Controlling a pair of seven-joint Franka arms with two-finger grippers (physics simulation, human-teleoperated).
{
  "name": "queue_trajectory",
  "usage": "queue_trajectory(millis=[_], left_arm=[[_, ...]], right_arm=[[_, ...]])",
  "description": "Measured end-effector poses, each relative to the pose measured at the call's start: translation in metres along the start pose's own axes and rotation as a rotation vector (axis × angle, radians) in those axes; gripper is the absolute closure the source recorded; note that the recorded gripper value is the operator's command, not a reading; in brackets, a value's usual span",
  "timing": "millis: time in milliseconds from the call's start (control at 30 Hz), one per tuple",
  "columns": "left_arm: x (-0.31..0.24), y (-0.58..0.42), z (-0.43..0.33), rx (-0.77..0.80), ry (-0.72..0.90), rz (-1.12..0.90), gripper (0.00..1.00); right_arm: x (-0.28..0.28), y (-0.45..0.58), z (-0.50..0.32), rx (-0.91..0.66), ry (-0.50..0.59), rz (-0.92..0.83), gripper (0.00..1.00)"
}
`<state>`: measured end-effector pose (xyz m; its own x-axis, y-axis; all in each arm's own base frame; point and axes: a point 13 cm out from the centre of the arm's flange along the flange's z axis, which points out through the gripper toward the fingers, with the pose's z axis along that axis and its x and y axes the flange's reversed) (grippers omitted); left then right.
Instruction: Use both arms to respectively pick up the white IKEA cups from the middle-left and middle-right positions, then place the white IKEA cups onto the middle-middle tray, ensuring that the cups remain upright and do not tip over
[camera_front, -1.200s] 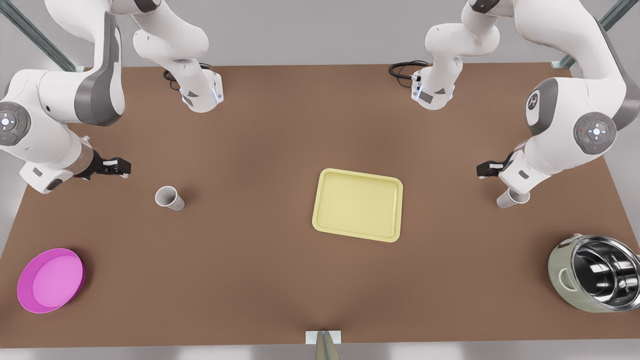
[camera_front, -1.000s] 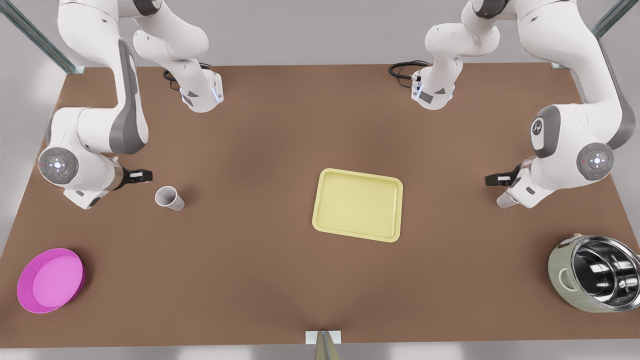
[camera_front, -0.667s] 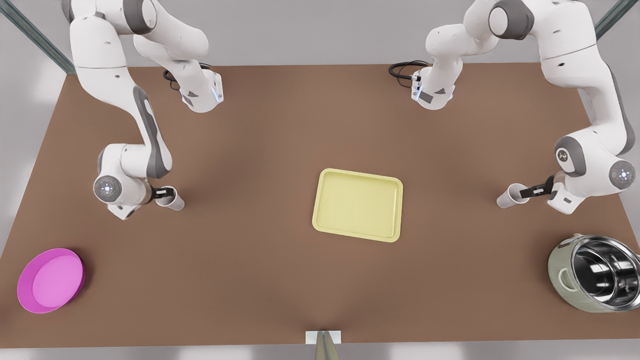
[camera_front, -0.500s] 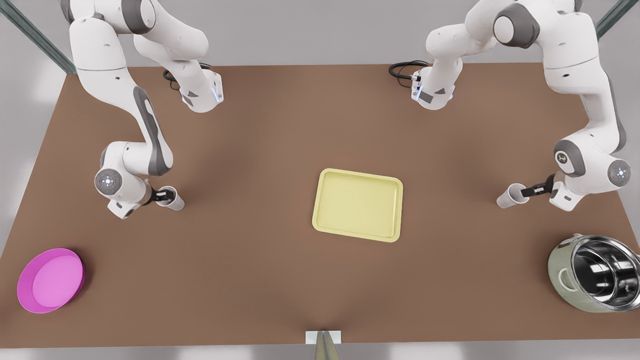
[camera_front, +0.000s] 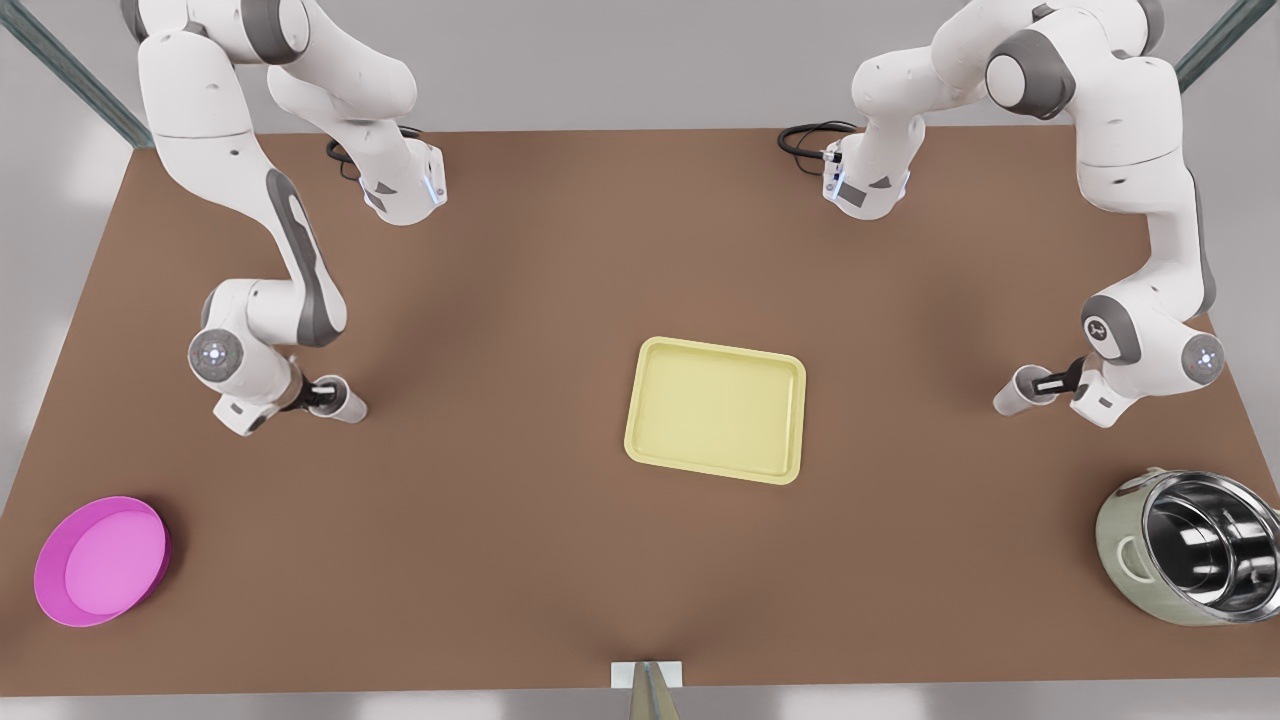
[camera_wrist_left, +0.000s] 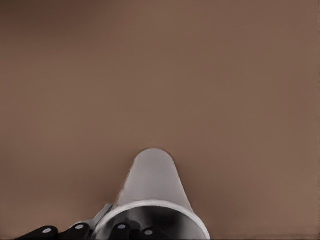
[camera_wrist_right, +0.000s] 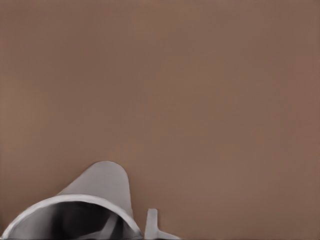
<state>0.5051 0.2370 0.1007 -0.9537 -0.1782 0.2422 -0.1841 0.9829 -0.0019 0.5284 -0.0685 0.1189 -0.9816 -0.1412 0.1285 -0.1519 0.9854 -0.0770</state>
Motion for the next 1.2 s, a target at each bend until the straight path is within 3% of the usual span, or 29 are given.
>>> queue_trajectory(millis=[133, 267, 467, 767, 800, 833, 867, 1133, 1200], left_arm=[[-0.014, -0.045, -0.051, 0.008, -0.075, 0.075, 0.79], [-0.056, -0.219, -0.090, 0.086, -0.155, 0.257, 0.79], [0.001, -0.440, -0.055, 0.205, -0.058, 0.390, 0.79], [0.036, -0.479, 0.009, 0.116, 0.050, 0.284, 0.79], [0.037, -0.479, 0.013, 0.113, 0.055, 0.265, 0.66], [0.037, -0.479, 0.015, 0.112, 0.060, 0.246, 0.17], [0.038, -0.480, 0.016, 0.116, 0.064, 0.229, 0.00], [0.041, -0.484, -0.001, 0.139, 0.068, 0.153, 0.00], [0.043, -0.482, -0.022, 0.125, 0.052, 0.139, 0.00]], right_arm=[[-0.011, 0.022, -0.003, -0.007, 0.007, -0.053, 0.79], [-0.060, 0.072, -0.056, -0.030, -0.080, -0.121, 0.79], [-0.116, 0.231, -0.113, -0.115, -0.174, -0.298, 0.79], [-0.093, 0.492, -0.133, -0.243, -0.189, -0.415, 0.79], [-0.093, 0.511, -0.134, -0.254, -0.193, -0.405, 0.79], [-0.095, 0.530, -0.134, -0.265, -0.197, -0.392, 0.79], [-0.099, 0.546, -0.130, -0.277, -0.198, -0.375, 0.79], [-0.098, 0.606, -0.071, -0.307, -0.154, -0.238, 0.79], [-0.098, 0.605, -0.066, -0.303, -0.152, -0.203, 0.00]])
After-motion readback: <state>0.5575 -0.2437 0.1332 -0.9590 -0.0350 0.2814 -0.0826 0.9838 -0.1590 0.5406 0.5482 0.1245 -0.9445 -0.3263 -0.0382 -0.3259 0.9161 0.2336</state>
